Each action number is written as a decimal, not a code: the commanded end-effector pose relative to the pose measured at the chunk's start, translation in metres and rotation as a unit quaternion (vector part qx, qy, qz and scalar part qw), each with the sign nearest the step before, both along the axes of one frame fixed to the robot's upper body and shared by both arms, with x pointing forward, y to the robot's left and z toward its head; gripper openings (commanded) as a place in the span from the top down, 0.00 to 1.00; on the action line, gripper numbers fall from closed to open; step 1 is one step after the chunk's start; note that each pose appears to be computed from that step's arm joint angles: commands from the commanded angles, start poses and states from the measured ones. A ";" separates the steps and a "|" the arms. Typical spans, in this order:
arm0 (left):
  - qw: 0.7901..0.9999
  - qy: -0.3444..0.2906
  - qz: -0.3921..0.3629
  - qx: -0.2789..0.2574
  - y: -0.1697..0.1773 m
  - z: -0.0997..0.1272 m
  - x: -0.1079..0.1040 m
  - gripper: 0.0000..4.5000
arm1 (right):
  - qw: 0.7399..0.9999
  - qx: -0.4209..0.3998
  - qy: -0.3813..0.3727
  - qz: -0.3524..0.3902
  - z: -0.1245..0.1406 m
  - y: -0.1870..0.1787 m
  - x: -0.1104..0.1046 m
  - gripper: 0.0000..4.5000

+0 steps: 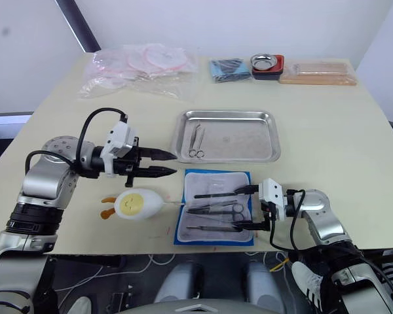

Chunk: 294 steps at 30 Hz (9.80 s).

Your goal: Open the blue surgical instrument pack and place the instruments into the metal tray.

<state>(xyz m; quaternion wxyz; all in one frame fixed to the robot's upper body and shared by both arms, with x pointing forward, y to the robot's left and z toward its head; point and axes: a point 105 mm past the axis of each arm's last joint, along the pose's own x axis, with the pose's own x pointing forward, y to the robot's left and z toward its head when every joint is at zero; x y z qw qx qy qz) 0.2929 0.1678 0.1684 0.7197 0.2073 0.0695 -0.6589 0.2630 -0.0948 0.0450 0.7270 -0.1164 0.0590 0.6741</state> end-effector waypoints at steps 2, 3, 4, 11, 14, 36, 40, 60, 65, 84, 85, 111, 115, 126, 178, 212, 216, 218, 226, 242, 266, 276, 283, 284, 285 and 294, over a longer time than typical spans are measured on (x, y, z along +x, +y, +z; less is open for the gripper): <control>0.997 -0.025 -0.068 0.016 0.008 0.018 -0.015 0.60 | 0.996 -0.050 0.079 -0.013 -0.039 -0.015 -0.016 0.00; 0.996 -0.030 -0.078 0.018 0.007 0.020 -0.018 0.60 | 0.995 -0.051 0.079 -0.013 -0.039 -0.015 -0.015 0.00; 0.996 -0.031 -0.085 0.020 0.007 0.021 -0.021 0.60 | 0.995 -0.051 0.079 -0.014 -0.039 -0.015 -0.015 0.00; 0.989 -0.014 -0.140 0.041 0.002 0.027 -0.042 0.23 | 0.996 -0.049 0.077 -0.020 -0.039 -0.015 -0.015 0.00; 0.987 -0.012 -0.150 0.057 0.004 0.025 -0.046 0.02 | 0.996 -0.048 0.078 -0.020 -0.040 -0.015 -0.015 0.00; 0.994 0.007 -0.093 0.058 -0.007 -0.014 -0.030 0.02 | 0.995 -0.053 0.075 -0.025 -0.042 -0.014 -0.013 0.00; 0.997 -0.037 -0.064 0.036 -0.020 -0.024 -0.014 0.02 | 0.995 -0.055 0.074 -0.029 -0.042 -0.015 -0.012 0.00; 0.994 -0.026 -0.081 0.063 -0.046 -0.078 0.001 0.39 | 0.995 -0.054 0.073 -0.036 -0.042 -0.011 -0.011 0.00; 0.996 -0.014 -0.065 0.055 -0.053 -0.093 0.005 0.39 | 0.995 -0.054 0.074 -0.036 -0.043 -0.010 -0.011 0.00; 0.995 -0.013 -0.079 0.065 -0.050 -0.106 0.005 0.99 | 0.995 -0.054 0.072 -0.039 -0.044 -0.010 -0.012 0.00; 0.995 -0.015 -0.076 0.065 -0.049 -0.105 0.007 0.99 | 0.995 -0.054 0.072 -0.039 -0.044 -0.010 -0.012 0.00; 0.986 -0.040 -0.039 0.157 -0.029 -0.050 0.007 0.99 | 0.995 -0.052 0.074 -0.034 -0.046 -0.005 -0.012 0.00; 0.985 -0.028 -0.032 0.166 -0.029 -0.045 0.004 0.99 | 0.995 -0.051 0.076 -0.035 -0.046 -0.004 -0.013 0.00; 0.978 -0.024 -0.009 0.207 -0.013 -0.036 0.005 0.99 | 0.995 -0.051 0.076 -0.036 -0.047 -0.004 -0.014 0.00; 0.826 0.031 0.549 -0.123 -0.094 -0.031 0.093 0.99 | 0.995 -0.047 0.076 -0.036 -0.049 0.002 -0.015 0.00; 0.768 0.095 0.622 -0.123 -0.093 -0.062 0.110 0.99 | 0.995 -0.042 0.075 -0.045 -0.051 0.005 -0.017 0.00; 0.756 0.127 0.633 -0.107 -0.091 -0.065 0.111 0.99 | 0.995 -0.040 0.074 -0.047 -0.051 0.005 -0.016 0.00; 0.753 0.128 0.639 -0.095 -0.089 -0.066 0.111 0.99 | 0.995 -0.040 0.074 -0.048 -0.051 0.005 -0.016 0.00; 0.759 0.160 0.622 -0.101 -0.095 -0.063 0.108 0.99 | 0.995 -0.038 0.072 -0.051 -0.052 0.007 -0.016 0.00; 0.749 0.152 0.636 -0.110 -0.088 -0.058 0.109 0.31 | 0.995 -0.039 0.072 -0.050 -0.052 0.007 -0.015 0.00; 0.901 -0.022 0.399 -0.167 -0.087 0.006 0.093 0.31 | 0.996 -0.039 0.070 -0.047 -0.051 0.007 -0.015 0.00; 0.961 -0.031 0.239 -0.136 -0.050 -0.002 0.056 0.31 | 0.996 -0.038 0.073 -0.047 -0.052 0.005 -0.018 0.00; 0.991 -0.060 0.110 -0.053 -0.014 -0.012 0.026 0.31 | 0.996 -0.037 0.074 -0.045 -0.051 0.006 -0.019 0.00; 0.993 -0.061 0.087 -0.041 -0.010 -0.013 0.020 0.31 | 0.996 -0.036 0.074 -0.045 -0.051 0.006 -0.019 0.00; 0.996 -0.064 0.062 -0.023 -0.004 -0.014 0.014 0.31 | 0.996 -0.036 0.075 -0.045 -0.051 0.006 -0.019 0.00; 0.995 -0.057 -0.068 0.033 0.019 -0.008 -0.023 0.31 | 0.995 -0.039 0.078 -0.044 -0.053 0.004 -0.022 0.00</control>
